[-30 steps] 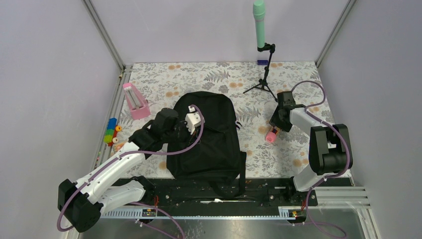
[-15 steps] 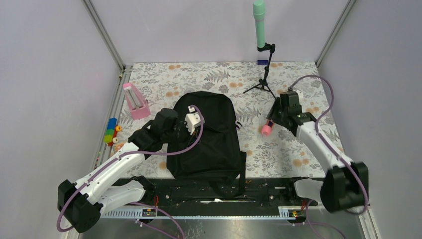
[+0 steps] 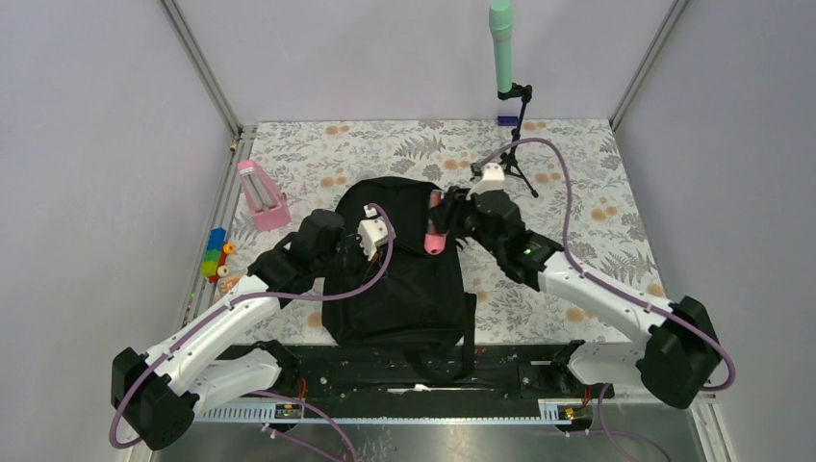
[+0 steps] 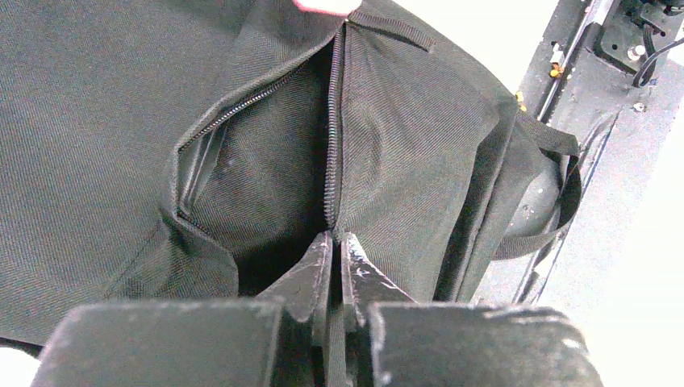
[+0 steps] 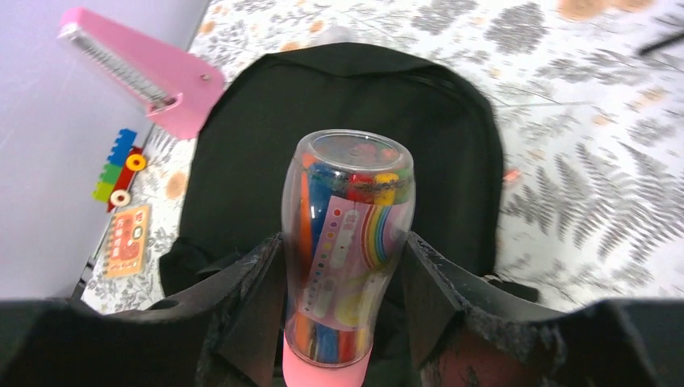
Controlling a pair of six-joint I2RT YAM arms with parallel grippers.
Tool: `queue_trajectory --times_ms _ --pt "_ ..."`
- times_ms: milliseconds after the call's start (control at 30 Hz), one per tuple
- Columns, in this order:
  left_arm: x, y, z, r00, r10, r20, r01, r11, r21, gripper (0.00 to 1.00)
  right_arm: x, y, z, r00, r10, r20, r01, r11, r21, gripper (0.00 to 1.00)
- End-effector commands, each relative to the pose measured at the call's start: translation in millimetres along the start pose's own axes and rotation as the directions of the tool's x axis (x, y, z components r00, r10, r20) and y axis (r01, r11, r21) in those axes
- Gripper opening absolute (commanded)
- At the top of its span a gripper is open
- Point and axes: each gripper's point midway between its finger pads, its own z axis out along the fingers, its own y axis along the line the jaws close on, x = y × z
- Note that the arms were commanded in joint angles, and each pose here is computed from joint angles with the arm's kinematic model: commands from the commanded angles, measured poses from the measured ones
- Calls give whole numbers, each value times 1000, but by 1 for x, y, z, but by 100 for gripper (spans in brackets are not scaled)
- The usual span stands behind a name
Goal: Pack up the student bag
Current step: Pick up the stationery from the center of the board, then place the stationery in the student bag.
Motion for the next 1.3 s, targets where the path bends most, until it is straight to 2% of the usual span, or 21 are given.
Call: queue_trajectory --times_ms 0,233,433,667,933,1267 --pt "-19 -7 -8 998 37 55 -38 999 15 0 -61 63 7 972 6 236 32 987 -157 15" --pt "-19 -7 -7 998 36 50 -37 999 20 0 -56 102 18 967 -22 254 90 962 -258 15" --pt "-19 -7 -8 998 36 51 -37 999 14 0 -14 126 25 977 -137 165 190 907 -375 15" --pt "-19 -3 -9 998 41 51 -40 999 -5 0 42 130 13 971 -238 29 218 829 -515 16" --pt "-18 -1 -10 998 39 48 -38 999 -17 0 73 123 -8 920 -381 -95 260 772 -580 16" --pt "-18 -1 -10 998 40 50 -39 999 -22 0 101 110 -10 815 -518 -259 269 736 -622 19"
